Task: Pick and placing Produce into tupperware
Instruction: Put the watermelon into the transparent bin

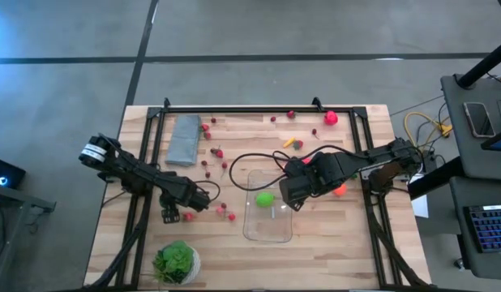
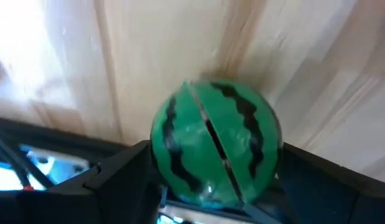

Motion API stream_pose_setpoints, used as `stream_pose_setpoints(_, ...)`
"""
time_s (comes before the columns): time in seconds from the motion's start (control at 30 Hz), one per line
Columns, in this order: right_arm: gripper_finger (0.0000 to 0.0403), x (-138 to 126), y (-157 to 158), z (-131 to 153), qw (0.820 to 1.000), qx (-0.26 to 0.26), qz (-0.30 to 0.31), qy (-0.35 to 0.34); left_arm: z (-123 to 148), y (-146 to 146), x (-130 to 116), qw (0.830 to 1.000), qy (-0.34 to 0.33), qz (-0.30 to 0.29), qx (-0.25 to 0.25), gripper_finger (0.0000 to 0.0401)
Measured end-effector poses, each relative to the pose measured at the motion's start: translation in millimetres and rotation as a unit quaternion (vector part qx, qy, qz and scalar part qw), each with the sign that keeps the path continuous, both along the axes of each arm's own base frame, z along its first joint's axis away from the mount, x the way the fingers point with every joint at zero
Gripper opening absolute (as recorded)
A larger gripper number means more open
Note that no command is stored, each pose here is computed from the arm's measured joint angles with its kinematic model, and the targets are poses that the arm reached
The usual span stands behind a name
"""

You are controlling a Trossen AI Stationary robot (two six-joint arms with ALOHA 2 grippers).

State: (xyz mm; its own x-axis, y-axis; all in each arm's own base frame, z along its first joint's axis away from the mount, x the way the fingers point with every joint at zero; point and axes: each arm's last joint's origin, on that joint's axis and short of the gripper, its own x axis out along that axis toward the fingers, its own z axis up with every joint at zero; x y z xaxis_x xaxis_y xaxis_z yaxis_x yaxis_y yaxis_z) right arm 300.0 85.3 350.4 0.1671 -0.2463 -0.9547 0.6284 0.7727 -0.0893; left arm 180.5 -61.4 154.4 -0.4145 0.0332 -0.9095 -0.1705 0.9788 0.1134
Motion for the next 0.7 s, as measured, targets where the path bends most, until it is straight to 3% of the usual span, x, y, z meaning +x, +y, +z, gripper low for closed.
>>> stream_pose_setpoints(0.47,0.0329,0.0,0.0,0.0,1.000,-0.001,0.002,0.000,-0.8,0.3,1.9,1.000,-0.014,-0.011,0.008,0.0315)
stream_pose_setpoints(0.7,0.0329,0.0,0.0,0.0,1.000,-0.001,0.005,0.001,-0.5,0.5,1.3,1.000,-0.010,-0.017,0.006,0.0273)
